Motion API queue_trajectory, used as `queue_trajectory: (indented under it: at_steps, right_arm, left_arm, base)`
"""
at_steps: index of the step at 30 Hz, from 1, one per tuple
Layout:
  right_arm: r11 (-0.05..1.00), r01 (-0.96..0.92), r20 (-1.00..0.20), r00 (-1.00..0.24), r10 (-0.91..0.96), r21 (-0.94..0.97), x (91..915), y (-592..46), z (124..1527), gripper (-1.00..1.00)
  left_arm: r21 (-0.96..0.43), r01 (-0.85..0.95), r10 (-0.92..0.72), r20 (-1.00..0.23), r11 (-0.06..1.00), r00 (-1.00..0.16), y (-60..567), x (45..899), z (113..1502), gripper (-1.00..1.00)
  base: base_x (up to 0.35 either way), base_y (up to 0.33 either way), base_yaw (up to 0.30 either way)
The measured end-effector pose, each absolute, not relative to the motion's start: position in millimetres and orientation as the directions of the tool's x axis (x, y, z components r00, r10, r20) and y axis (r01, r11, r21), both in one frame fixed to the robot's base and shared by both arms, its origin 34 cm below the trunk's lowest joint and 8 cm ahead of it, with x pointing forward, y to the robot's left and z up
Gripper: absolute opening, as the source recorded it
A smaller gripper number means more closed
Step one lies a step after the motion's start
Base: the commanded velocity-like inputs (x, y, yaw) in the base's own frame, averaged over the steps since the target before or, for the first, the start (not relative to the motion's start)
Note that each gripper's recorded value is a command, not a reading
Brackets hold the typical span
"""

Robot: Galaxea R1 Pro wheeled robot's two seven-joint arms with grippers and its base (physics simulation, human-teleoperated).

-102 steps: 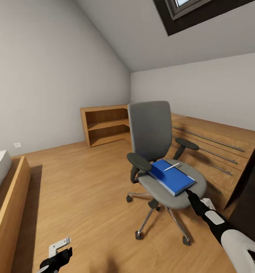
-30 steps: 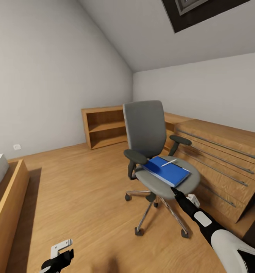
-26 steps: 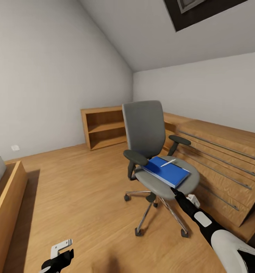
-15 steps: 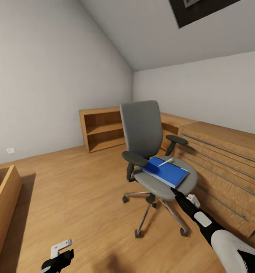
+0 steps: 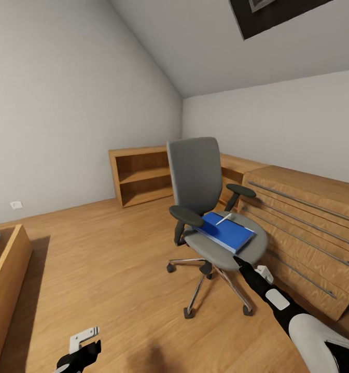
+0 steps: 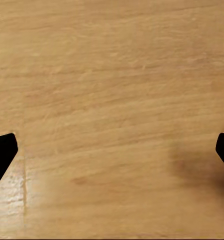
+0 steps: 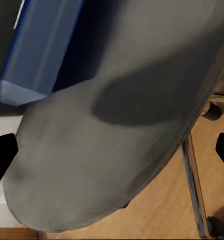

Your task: In the bedroom, organize the workspace by keeping the computer under the desk, ensuring the monitor is on the desk, placing the keyboard on the desk next to the monitor, placing the mouse on the desk next to the keyboard, moving the folder from the swivel chair onto the desk next to the mouse, stacking the notebook on top of the folder with the pen on top of the notebook, and positioning the swivel chair next to the desk.

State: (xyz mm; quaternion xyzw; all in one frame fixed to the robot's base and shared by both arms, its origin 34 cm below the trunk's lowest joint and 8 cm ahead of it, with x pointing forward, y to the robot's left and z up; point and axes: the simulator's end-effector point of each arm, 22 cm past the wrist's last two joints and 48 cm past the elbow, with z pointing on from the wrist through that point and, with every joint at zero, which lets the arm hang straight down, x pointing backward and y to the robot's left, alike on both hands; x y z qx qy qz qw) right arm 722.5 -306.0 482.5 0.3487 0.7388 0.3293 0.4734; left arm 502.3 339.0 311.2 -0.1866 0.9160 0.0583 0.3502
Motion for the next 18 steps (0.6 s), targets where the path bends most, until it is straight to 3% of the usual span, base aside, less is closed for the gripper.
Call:
queue_trajectory:
  at_steps: [13, 18]
  right_arm:
    - [0.542, 0.204, -0.472, -0.308, 0.826, 0.815, 722.4, -306.6, 482.2, 1.0]
    - [0.543, 0.205, -0.473, -0.308, 0.826, 0.815, 722.3, -306.8, 482.4, 1.0]
  left_arm:
    - [-0.024, -0.383, -0.301, -0.663, 0.924, -0.685, 339.0, 502.3, 311.2, 1.0]
    - [-0.024, -0.384, -0.302, -0.664, 0.923, -0.685, 339.3, 502.3, 311.4, 1.0]
  base:
    - [-0.331, 0.0, 0.0]
    - [-0.153, 0.0, 0.0]
